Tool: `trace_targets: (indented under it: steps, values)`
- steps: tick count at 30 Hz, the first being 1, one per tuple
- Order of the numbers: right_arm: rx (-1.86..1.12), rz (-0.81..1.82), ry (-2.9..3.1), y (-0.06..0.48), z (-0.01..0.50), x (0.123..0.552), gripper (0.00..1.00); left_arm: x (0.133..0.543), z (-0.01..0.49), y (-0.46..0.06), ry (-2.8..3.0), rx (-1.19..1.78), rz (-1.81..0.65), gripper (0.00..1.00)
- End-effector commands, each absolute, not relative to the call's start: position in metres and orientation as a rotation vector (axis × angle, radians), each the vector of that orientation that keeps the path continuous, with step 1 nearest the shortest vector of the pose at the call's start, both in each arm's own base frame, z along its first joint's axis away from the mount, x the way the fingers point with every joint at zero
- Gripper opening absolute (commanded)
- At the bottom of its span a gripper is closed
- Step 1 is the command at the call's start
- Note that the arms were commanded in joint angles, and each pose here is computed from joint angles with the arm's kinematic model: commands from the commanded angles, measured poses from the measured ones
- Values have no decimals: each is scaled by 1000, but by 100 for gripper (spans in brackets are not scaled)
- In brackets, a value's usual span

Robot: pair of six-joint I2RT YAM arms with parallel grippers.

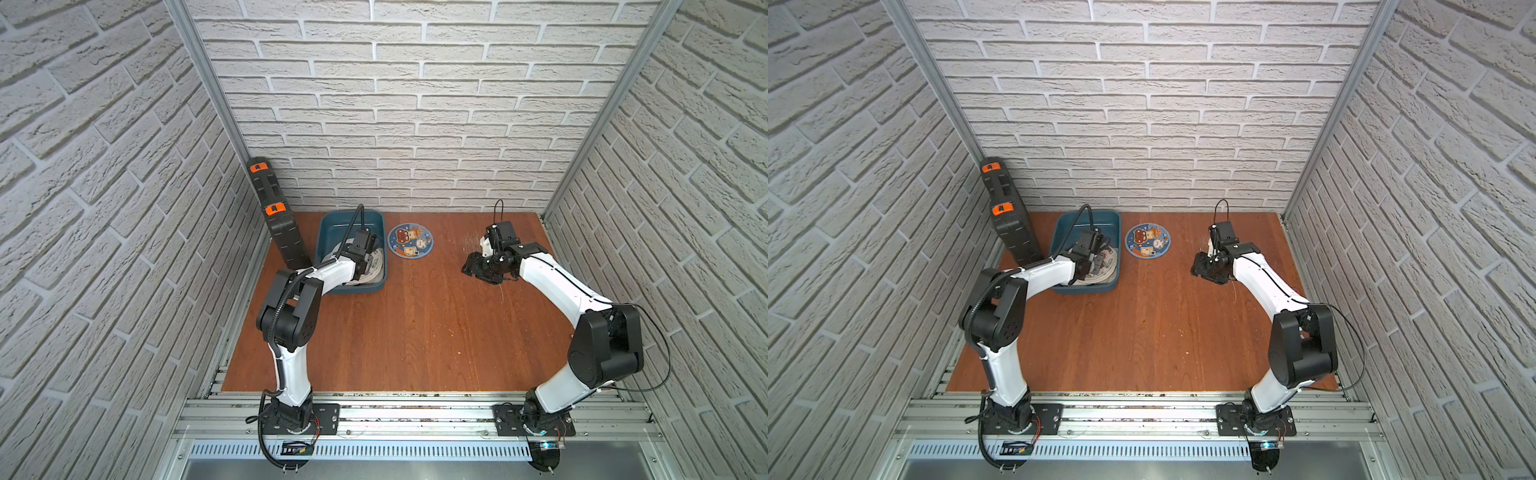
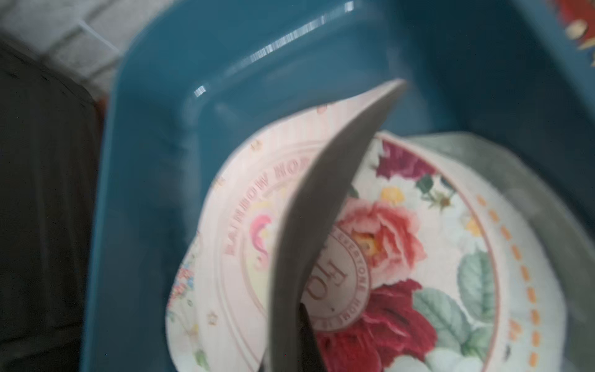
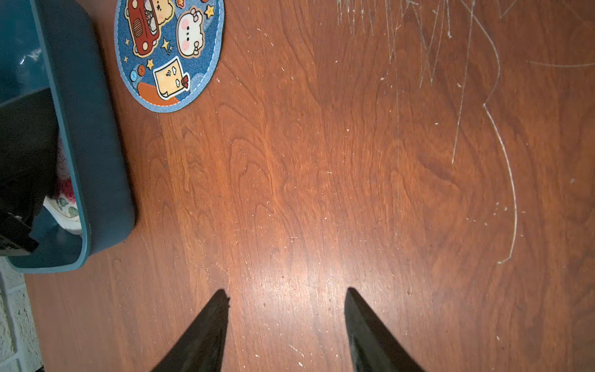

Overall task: Put the coasters into the storage box
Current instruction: Place the coaster in the storage box.

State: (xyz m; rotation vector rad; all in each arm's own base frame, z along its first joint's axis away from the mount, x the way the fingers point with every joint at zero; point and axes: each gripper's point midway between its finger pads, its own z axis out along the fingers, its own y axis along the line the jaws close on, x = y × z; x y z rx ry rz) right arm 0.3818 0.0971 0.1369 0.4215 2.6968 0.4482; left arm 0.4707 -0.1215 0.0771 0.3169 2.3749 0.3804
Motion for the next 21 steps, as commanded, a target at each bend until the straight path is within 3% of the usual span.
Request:
trace_targets:
  steps: [1, 7, 11, 13, 18, 21]
  values:
    - [405, 488, 2653, 103, 147, 394, 58, 463, 73, -126, 2415, 309, 371, 0]
    - [405, 518, 2659, 107, 144, 395, 58, 450, 59, -124, 2479, 290, 369, 0]
    - [404, 524, 2662, 109, 142, 397, 58, 443, 62, -126, 2484, 276, 337, 25]
    - [406, 535, 2664, 111, 140, 399, 58, 441, 68, -129, 2476, 266, 308, 43]
    - [412, 563, 2673, 116, 136, 407, 58, 440, 90, -140, 2429, 242, 245, 77]
    - [417, 599, 2671, 122, 133, 415, 58, 441, 108, -149, 2381, 229, 193, 92]
